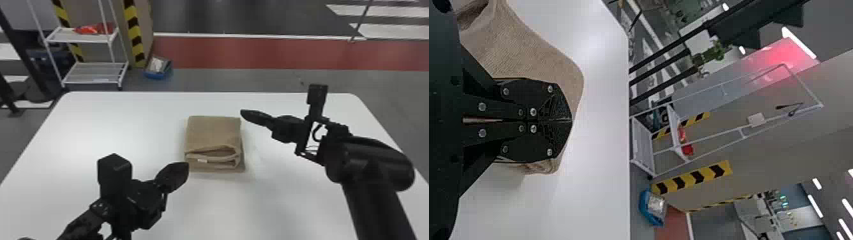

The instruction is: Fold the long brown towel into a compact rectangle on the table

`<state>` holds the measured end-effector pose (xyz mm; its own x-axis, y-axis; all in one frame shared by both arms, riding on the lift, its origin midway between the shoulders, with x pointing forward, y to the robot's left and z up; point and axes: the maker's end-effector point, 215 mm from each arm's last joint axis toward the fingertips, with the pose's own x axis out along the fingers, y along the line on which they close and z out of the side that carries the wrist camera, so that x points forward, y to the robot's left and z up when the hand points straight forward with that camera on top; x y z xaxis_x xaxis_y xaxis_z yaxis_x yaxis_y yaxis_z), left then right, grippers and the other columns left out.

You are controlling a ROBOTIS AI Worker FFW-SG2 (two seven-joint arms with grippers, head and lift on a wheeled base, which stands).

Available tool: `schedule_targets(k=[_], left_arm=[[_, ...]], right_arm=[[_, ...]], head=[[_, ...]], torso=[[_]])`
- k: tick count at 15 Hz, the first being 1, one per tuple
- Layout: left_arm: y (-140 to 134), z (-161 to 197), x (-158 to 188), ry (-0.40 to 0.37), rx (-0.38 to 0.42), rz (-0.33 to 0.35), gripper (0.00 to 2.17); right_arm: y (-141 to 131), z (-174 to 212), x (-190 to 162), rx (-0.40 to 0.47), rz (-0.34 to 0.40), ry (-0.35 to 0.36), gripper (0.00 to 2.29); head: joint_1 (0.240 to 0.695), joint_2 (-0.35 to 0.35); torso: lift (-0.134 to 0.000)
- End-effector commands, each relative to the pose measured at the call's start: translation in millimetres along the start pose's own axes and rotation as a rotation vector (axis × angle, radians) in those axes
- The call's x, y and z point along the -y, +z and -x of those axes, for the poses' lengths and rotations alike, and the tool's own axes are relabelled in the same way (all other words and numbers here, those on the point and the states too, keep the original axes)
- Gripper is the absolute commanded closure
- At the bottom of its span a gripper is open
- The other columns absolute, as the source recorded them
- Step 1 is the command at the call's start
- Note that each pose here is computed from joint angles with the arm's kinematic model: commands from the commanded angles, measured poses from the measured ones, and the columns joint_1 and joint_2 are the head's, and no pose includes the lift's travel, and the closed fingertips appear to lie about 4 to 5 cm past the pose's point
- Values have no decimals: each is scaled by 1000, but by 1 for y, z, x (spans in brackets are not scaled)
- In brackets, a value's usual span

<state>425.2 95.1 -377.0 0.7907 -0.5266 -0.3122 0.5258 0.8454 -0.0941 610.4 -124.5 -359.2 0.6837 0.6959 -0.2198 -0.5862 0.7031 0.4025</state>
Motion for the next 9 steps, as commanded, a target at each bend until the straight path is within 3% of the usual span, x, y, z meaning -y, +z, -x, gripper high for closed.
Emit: schedule_targets(k=[1, 3, 6, 9], left_arm=[[9, 3, -20, 37, 38, -7, 1713], [14, 5, -40, 74, 69, 6, 1713], [27, 17, -86, 166, 156, 7, 1713], [41, 37, -124, 249, 243, 15, 1713]], right_arm=[[39, 20, -34, 178, 73, 91, 2172], [45, 30, -55, 257, 127, 135, 2172], [19, 32, -78, 299, 168, 144, 2172], [-13, 17, -102, 274, 253, 115, 2172]], head=[[695, -33], [695, -15], [695, 30], [695, 84]], torso=[[-125], [-125], [-125], [-125]])
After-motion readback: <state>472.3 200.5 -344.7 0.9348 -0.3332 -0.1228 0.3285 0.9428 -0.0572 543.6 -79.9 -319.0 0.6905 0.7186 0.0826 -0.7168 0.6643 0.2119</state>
